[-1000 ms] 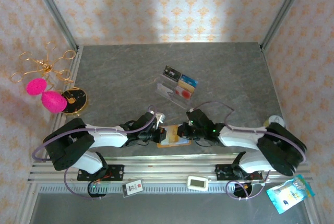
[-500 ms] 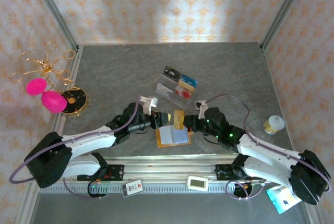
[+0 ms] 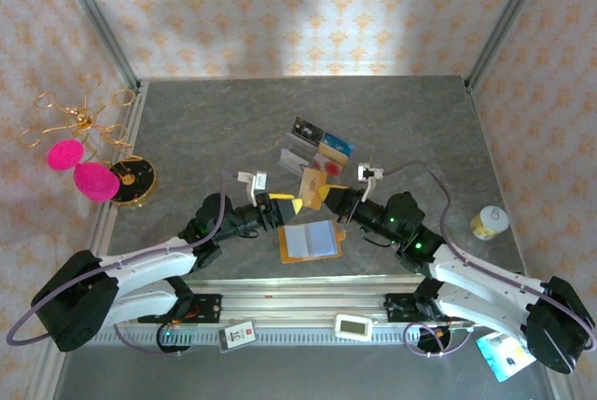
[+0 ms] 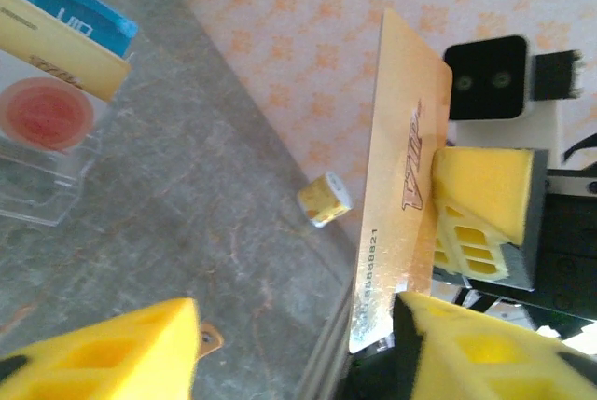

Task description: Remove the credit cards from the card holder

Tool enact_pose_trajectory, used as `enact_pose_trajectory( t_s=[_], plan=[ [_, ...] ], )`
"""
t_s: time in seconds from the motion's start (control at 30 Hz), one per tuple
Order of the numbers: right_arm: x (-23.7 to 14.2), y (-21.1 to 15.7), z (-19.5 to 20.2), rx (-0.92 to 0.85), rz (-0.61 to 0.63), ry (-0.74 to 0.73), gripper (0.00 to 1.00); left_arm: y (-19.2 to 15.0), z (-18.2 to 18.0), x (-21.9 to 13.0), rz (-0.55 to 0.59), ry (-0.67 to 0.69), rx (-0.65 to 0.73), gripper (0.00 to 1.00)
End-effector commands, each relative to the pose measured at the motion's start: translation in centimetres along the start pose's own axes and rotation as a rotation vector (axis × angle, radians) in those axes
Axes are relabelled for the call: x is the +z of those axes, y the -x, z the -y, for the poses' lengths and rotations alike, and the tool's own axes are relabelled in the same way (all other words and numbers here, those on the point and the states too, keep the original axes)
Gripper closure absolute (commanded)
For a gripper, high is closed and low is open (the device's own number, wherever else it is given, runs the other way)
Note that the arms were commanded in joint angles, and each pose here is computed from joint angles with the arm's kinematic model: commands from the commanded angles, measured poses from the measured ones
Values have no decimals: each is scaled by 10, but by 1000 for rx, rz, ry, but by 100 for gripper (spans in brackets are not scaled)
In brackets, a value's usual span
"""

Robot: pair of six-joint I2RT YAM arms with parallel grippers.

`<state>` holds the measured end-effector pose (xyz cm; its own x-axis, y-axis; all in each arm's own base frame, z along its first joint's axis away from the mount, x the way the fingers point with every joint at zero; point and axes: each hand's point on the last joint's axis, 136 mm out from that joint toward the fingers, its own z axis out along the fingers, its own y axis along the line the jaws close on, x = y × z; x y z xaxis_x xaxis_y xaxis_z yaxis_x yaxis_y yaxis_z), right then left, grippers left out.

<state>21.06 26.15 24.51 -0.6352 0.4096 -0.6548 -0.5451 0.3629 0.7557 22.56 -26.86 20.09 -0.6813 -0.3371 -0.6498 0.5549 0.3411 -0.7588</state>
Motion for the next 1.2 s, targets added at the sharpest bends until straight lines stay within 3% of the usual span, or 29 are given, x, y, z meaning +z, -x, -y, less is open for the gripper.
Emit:
enact_pose_trajectory(
  t_s=[0.0,0.13,0.4,0.57,0.83,0.97,1.1,1.17],
  plan=[
    [0,6,-14,24,29,81,100,13,31,-5,53,-145,20,52],
    [2,3,-13,37,18,86,100,15,36,-7,63,-176,14,53],
    [6,-7,-1,68,11,54,100,15,50,-10,63,-256,-5,72],
    [9,-11,3,74,-3,37,100,14,51,-9,57,-272,-29,73],
    [10,-16,6,68,-18,19,100,13,46,-8,56,-242,-17,93],
    [10,-19,8,65,-27,6,100,12,41,-4,44,-216,-17,93],
    [11,-22,11,60,-40,-4,100,12,38,-2,43,-205,-17,80],
    [11,-24,11,61,-45,-6,100,11,37,-1,39,-202,-20,81]
  ],
)
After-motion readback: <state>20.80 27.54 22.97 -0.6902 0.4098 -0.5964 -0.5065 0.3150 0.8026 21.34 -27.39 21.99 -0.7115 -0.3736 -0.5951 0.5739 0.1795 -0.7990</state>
